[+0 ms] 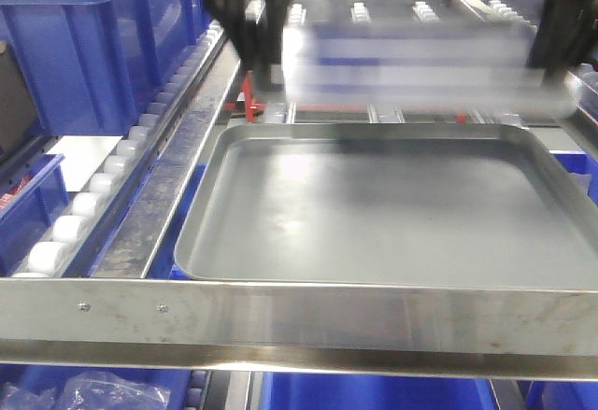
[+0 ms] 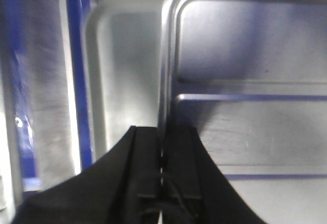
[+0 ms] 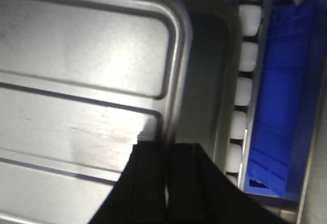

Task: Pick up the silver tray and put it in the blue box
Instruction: 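Lift the small silver tray with both grippers off the large tray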

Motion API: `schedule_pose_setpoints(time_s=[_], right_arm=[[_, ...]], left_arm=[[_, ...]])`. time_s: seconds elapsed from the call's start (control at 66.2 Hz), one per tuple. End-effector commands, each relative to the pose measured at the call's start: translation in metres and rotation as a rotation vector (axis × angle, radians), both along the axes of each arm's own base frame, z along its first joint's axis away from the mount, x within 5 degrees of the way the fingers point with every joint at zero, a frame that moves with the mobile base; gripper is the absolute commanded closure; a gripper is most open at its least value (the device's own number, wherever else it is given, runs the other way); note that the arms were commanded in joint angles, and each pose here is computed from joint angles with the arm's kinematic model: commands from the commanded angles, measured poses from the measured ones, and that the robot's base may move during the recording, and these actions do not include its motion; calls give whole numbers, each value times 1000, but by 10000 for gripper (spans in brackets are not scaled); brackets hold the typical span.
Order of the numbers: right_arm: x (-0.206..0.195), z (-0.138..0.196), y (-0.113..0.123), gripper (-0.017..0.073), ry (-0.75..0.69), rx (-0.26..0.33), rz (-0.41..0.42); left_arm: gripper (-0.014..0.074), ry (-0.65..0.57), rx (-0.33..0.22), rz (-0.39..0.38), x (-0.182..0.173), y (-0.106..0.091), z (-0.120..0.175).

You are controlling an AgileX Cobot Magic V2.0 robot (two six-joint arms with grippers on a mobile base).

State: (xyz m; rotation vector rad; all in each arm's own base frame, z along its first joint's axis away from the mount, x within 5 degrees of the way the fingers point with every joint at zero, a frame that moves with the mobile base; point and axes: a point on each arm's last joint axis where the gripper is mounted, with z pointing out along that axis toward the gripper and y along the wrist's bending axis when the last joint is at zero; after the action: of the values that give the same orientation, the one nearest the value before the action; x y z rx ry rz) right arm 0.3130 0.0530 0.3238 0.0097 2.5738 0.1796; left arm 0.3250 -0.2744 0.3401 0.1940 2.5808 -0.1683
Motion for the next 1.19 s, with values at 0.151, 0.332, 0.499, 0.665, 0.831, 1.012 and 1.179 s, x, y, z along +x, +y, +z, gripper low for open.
schedule_pose_setpoints(time_s=[0.151,0.332,0.499,0.665,0.831,1.012,1.179], right_arm=[[-42,61,-8,501,-148,-4,18],[-67,80,-12,501,-187,1,19],[-77,85,-11,501,-191,5,29],[-81,80,10,501,-183,35,89],[-84,78,25,501,-184,61,120],[-84,76,26,501,-167,32,128],[-87,73,24,501,-133,6,127]], left_arm=[[692,-125,-65,-61,-40,7,63],[692,-118,4,-115,-61,6,64],[691,-99,2,-115,-77,18,57],[692,-111,-45,-87,-94,37,56],[692,-90,-40,-53,-102,48,57],[691,-107,-94,-22,-104,50,63],[691,-129,-117,-31,-103,48,65]])
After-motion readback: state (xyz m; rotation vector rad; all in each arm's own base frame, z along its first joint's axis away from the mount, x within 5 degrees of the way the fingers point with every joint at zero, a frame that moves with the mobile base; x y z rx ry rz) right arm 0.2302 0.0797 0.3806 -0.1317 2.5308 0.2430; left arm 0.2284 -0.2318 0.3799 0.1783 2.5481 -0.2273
